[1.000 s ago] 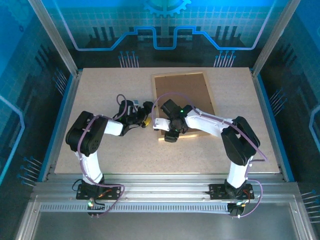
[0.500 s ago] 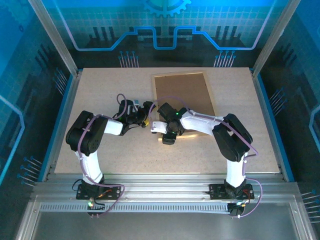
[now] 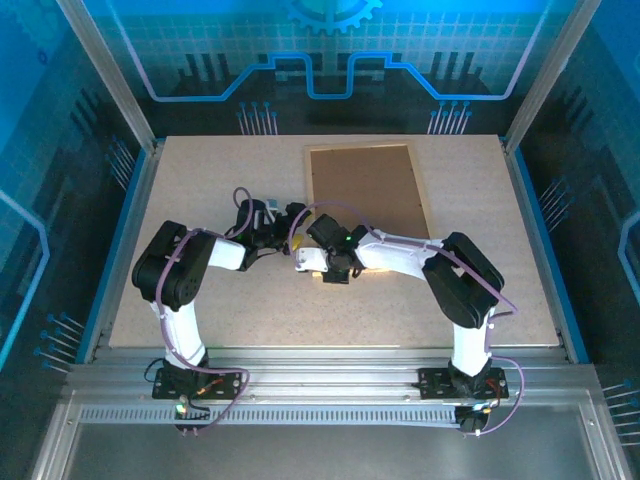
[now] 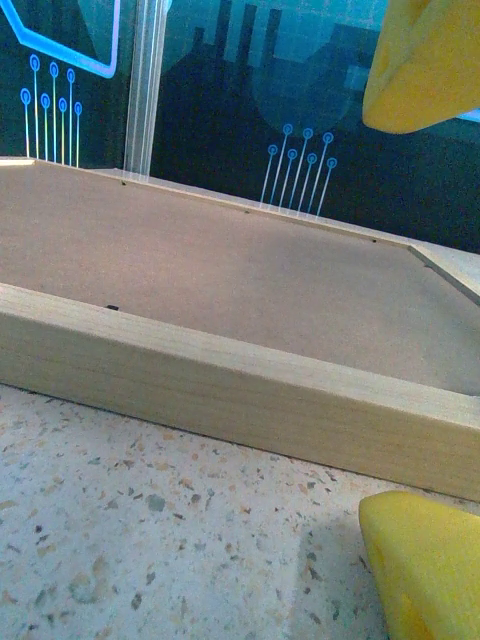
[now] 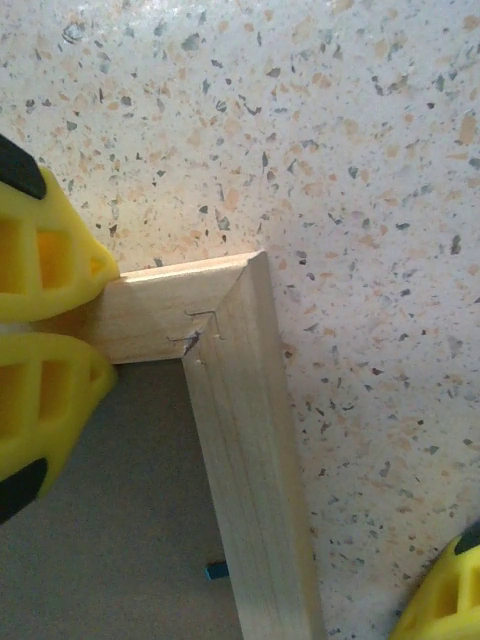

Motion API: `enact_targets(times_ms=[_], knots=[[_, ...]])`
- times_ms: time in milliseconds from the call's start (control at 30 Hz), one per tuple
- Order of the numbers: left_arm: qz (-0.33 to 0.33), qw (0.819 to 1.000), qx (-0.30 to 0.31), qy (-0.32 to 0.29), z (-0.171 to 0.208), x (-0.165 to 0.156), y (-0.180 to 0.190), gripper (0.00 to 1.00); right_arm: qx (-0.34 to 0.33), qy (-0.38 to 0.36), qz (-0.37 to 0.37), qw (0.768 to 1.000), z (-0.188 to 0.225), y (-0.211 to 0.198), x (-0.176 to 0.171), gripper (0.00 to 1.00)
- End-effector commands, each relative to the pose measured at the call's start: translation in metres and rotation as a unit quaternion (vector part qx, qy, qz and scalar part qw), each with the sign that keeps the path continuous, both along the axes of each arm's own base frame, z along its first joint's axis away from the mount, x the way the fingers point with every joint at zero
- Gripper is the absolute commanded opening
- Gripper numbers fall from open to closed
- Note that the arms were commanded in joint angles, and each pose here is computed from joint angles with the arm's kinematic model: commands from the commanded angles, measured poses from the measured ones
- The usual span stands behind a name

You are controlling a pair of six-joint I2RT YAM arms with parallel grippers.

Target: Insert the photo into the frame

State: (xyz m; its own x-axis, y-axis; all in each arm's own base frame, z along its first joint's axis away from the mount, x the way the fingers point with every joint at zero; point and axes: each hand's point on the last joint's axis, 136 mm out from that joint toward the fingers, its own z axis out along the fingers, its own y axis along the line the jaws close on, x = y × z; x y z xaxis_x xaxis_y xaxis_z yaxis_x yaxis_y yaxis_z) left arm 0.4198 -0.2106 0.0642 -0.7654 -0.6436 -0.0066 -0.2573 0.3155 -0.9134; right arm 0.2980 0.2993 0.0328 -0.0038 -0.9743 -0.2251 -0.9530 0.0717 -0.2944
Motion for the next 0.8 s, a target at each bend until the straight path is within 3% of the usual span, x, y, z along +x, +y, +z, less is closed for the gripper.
enact_targets(times_ms=[0, 233, 767], knots=[[0.002, 1.0, 0.007, 0.012, -0.014, 0.0, 0.002, 0.94, -0.03, 0.054, 0.006, 0.998, -0.031, -0.013, -0.026, 0.0], [0.003, 1.0, 0.006, 0.014, -0.016, -0.004, 0.002, 0.94, 0.057, 0.078, -0.058, 0.994, 0.022, -0.003, -0.009, 0.0], [-0.009, 1.0, -0.01, 0.024, -0.026, -0.015, -0.015, 0.94, 0.124, 0.037, -0.062, 0.99, 0.079, 0.007, 0.004, 0.0]])
